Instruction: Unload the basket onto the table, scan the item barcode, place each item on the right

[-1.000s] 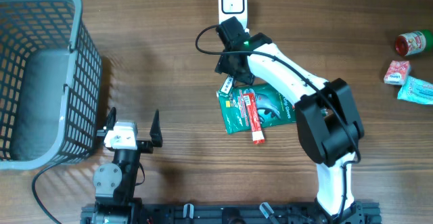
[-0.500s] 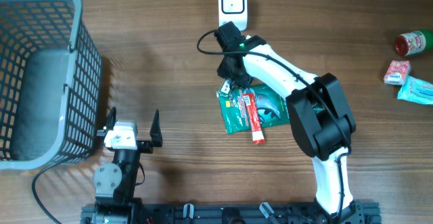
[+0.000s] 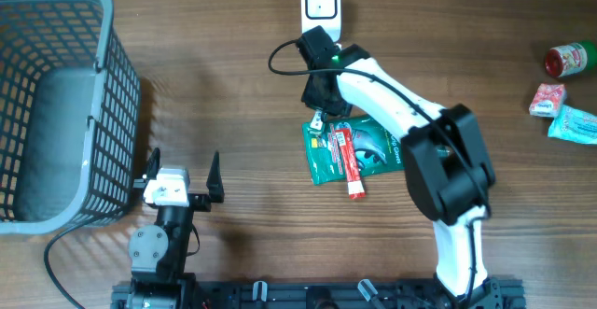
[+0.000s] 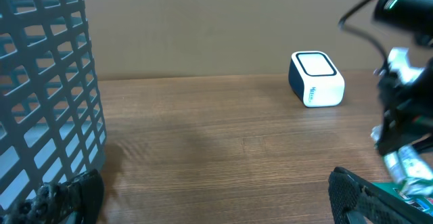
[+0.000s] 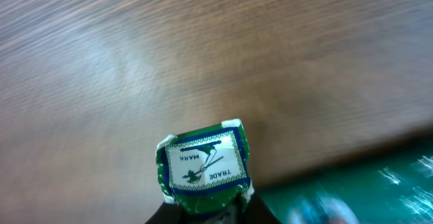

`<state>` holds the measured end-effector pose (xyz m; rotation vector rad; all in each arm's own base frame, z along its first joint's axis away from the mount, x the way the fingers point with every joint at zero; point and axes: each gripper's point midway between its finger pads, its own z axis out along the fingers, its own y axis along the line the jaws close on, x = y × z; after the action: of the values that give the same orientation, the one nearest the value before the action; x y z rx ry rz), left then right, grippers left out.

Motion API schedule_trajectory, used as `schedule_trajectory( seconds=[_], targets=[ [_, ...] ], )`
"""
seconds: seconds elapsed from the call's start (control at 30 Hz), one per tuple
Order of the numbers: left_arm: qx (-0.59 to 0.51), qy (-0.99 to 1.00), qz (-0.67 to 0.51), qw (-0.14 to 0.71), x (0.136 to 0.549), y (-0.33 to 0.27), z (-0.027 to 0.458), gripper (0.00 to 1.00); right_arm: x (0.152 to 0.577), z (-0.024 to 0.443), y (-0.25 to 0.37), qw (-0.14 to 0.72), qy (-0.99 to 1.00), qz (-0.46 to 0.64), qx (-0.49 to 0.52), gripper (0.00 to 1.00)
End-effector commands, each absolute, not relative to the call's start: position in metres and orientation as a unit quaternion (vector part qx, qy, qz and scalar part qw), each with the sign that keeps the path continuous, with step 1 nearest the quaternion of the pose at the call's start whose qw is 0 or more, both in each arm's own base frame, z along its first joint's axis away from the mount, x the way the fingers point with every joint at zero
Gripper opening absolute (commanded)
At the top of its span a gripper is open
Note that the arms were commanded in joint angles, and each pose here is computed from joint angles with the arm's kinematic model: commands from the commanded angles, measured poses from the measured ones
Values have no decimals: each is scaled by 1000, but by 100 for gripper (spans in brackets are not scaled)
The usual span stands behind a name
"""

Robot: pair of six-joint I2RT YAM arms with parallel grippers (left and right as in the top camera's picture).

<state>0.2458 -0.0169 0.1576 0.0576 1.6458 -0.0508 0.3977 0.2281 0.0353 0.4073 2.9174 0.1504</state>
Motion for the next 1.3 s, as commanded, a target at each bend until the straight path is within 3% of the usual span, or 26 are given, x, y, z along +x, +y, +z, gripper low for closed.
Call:
schedule_trajectory(
  seconds=[0.0,0.23,0.5,1.27],
  targets=[
    [27,732,-29,680,245,-19,157,100,387,126,238,139,982,120,52,10],
    [27,732,-29,680,245,-19,157,100,311,217,253,115,955,245,-123,12],
    [27,732,-29,680,245,-19,157,100,224,273,250,60,909,344,-226,11],
    [27,732,-29,680,245,-19,157,100,201,291,255,59,871,390,-292,7]
  ],
)
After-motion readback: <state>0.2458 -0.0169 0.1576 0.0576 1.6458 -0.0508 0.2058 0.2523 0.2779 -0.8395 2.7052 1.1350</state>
